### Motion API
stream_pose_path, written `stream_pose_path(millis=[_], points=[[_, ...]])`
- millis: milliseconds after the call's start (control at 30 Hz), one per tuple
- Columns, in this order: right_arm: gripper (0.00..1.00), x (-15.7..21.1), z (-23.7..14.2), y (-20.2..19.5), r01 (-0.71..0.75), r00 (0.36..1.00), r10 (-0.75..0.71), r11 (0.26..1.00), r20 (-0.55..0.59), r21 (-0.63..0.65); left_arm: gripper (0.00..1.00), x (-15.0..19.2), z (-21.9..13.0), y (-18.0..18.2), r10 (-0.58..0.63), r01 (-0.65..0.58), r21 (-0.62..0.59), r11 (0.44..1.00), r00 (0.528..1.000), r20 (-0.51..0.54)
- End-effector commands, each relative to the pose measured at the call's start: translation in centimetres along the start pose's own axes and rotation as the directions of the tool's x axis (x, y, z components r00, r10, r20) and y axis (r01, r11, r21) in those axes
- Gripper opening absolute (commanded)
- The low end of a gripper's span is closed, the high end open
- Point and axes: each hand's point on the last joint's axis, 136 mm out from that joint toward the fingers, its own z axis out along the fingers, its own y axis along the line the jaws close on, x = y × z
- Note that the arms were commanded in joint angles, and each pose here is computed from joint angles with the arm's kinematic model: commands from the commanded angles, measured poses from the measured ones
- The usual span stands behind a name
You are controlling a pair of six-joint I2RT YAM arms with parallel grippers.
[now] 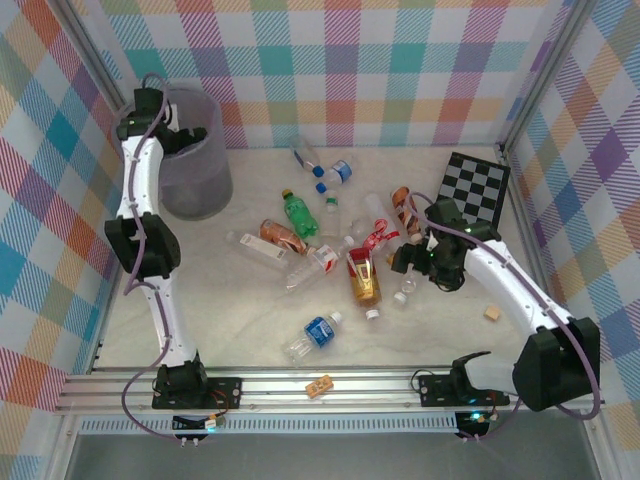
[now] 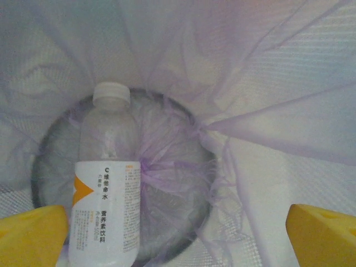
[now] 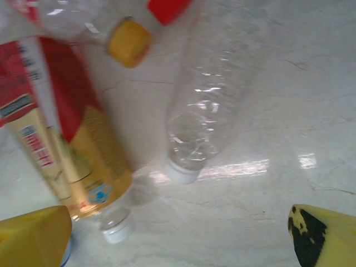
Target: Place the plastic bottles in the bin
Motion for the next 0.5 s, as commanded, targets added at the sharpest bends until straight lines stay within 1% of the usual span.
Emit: stream_pose_path(millis=[0,167,333,467], points=[[1.0,-0.7,1.1,-0.7,-0.075,0.997,0.074,0.996,0.02,0.041,1.0,-3.1,-7.5,-2.0,0.002,-0.008,0.048,0.999,0.991,0.134],[0.99,0.0,3.7,0.1,-0.16,0.986,0.16,0.987,-0.039,0.009,1.0,-4.1,-11.4,-2.1,0.011,-0.016,0.025,1.0,0.979,0.203],[0.99,0.6,6.4,-0.3,-0.195,0.978,0.197,0.98,-0.061,0.039,1.0,-4.9,-15.3,-3.1,0.028,-0.042,0.049,0.998,0.962,0.27],[1.0,0.8,7.8,-0.8,-0.204,0.975,0.208,0.977,-0.07,0.063,1.0,-4.5,-18.1,-3.7,0.029,-0.047,0.055,0.997,0.956,0.291]])
